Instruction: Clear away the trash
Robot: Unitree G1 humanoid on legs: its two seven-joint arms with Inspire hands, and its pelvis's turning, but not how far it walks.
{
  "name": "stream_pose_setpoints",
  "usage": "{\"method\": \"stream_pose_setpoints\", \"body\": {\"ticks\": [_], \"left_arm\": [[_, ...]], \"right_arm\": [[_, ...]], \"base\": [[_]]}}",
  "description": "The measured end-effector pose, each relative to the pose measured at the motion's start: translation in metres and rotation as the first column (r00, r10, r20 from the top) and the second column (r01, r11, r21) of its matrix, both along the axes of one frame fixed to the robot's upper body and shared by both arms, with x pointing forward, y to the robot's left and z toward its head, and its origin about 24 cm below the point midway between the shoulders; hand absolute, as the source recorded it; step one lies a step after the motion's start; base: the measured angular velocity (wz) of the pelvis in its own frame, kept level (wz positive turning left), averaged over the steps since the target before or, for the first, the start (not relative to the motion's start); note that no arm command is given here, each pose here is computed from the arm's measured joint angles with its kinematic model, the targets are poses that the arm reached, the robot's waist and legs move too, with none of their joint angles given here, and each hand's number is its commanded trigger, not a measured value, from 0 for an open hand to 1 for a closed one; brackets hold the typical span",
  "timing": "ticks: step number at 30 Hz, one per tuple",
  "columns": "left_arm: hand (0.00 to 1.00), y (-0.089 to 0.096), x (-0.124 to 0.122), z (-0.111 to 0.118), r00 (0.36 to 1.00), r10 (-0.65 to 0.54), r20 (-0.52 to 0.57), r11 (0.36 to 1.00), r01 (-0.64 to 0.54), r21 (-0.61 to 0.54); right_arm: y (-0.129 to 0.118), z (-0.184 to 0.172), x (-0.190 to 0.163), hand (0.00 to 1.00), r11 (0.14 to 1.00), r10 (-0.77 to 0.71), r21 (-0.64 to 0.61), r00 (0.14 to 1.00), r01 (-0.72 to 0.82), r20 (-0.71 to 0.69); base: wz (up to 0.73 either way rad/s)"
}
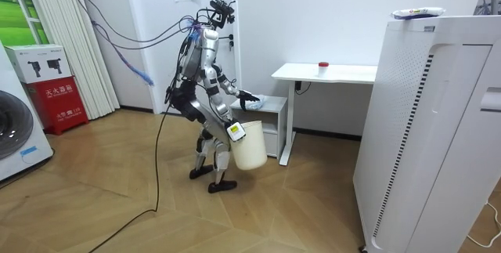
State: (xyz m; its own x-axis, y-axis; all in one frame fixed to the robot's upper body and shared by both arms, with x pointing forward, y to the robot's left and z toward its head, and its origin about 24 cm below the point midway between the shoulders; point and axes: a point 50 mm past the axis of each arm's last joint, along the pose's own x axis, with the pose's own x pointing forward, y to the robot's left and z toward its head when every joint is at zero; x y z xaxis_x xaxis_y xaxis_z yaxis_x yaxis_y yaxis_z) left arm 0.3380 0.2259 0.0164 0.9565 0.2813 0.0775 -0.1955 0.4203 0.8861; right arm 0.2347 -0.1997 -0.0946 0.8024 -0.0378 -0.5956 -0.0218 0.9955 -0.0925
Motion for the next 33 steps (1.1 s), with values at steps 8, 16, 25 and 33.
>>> {"method": "stream_pose_setpoints", "body": {"ticks": [8,16,25,33], "left_arm": [[0.53,-0.003,0.001,-0.001,0.999,-0.037,-0.033,0.985,0.042,0.170],[1.00,-0.009,0.000,-0.006,0.995,-0.064,-0.078,0.967,0.081,0.242],[1.00,-0.010,0.006,0.003,0.994,-0.078,-0.076,0.962,0.095,0.257],[1.00,-0.007,-0.001,-0.011,0.981,-0.077,-0.176,0.958,0.122,0.261]], "right_arm": [[-0.002,0.000,-0.002,1.00,0.999,-0.027,0.038,1.000,0.028,-0.009],[0.000,0.002,-0.001,1.00,0.997,-0.027,0.067,1.000,0.027,0.000],[-0.001,0.001,-0.004,1.00,0.994,-0.052,0.091,0.999,0.052,-0.009],[0.000,0.000,-0.004,1.00,0.994,-0.051,0.099,0.999,0.052,-0.013]], "base": [[0.00],[0.01],[0.00],[-0.02]]}}
